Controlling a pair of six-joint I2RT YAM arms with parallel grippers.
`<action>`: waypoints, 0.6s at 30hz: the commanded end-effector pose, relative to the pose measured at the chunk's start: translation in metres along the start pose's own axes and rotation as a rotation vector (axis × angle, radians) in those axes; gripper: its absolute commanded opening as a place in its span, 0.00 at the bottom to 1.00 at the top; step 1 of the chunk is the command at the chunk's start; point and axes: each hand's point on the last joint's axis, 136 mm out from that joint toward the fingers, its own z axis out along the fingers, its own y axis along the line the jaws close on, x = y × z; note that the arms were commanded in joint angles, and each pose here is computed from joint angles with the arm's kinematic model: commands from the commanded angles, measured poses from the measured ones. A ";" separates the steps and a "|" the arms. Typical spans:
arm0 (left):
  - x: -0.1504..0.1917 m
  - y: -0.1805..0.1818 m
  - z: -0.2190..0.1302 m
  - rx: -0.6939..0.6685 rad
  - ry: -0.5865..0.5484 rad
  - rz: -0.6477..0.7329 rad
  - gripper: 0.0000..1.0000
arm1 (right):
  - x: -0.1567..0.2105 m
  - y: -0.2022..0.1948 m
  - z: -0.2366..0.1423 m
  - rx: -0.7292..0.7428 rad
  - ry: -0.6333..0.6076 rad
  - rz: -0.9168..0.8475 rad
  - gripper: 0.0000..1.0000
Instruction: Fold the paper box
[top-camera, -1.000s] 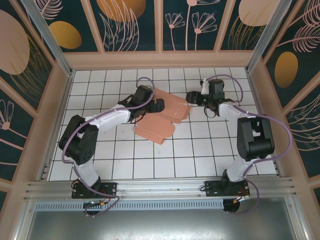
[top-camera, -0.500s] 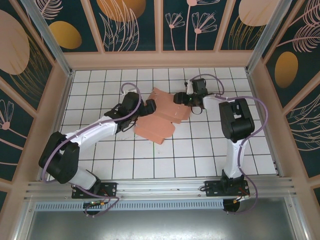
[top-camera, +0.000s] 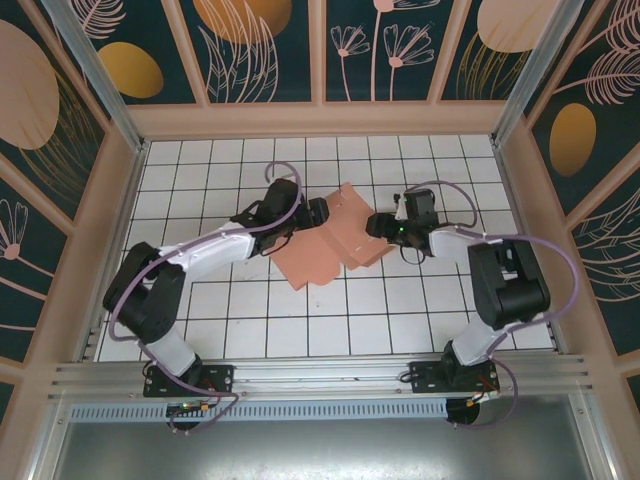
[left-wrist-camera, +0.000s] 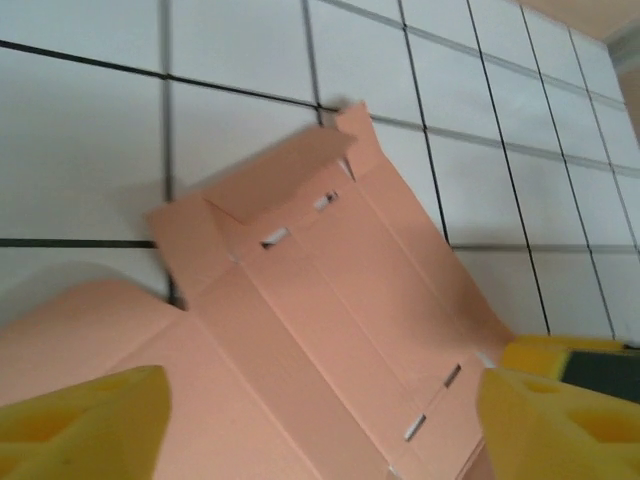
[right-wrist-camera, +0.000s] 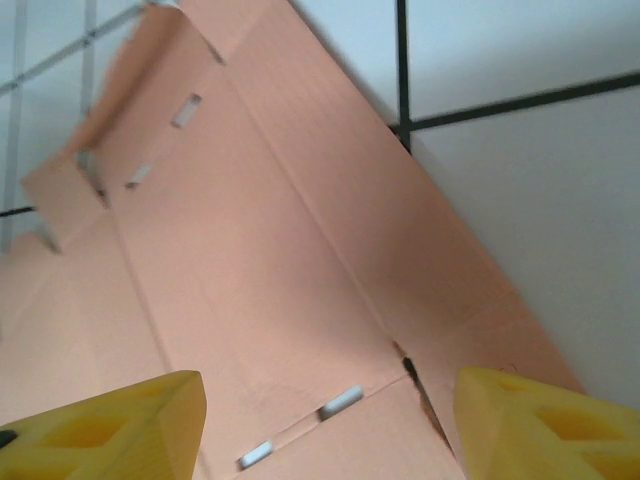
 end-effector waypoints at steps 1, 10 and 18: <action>0.025 -0.021 0.024 0.058 0.114 0.026 0.71 | -0.030 0.014 -0.027 -0.075 -0.089 -0.041 0.69; 0.068 -0.001 0.072 0.026 0.213 0.035 0.44 | -0.060 0.014 -0.018 -0.191 -0.066 -0.242 0.77; 0.096 0.037 0.071 -0.013 0.266 0.062 0.42 | -0.061 0.004 0.016 -0.246 0.058 -0.243 0.76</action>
